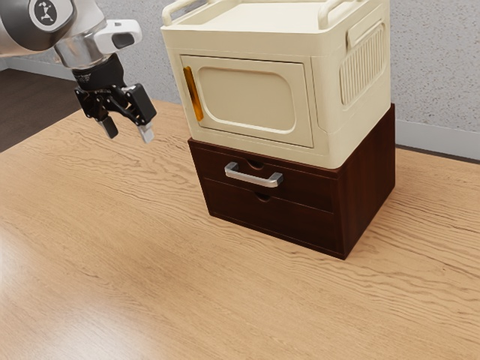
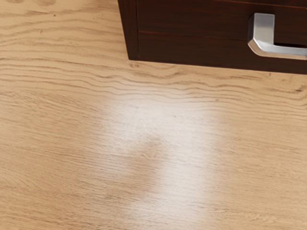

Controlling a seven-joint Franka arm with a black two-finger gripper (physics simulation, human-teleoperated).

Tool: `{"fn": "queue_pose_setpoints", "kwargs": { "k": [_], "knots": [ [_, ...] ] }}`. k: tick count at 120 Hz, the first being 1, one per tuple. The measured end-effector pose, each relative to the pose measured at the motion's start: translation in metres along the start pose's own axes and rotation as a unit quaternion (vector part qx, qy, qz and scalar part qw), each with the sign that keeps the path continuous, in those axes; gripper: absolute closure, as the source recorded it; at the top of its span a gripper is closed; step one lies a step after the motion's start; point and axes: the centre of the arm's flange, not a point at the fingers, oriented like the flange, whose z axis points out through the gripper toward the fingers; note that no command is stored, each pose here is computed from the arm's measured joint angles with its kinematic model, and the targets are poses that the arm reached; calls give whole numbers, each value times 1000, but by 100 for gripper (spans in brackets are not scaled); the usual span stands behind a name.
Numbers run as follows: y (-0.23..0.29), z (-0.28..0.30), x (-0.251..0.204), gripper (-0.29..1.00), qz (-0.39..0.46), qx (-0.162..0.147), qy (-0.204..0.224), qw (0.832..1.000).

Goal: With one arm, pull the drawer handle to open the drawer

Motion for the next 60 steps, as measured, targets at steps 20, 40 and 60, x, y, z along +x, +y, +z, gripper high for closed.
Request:
{"fn": "queue_pose_setpoints", "kwargs": {
  "k": [20,40,60],
  "knots": [
    [-5,-1,-1,0,0,-6,1,1000],
    [11,-111,-55,0,15,1,102,995],
    [23,-138,-67,0,25,3,136,990]
  ]
}}
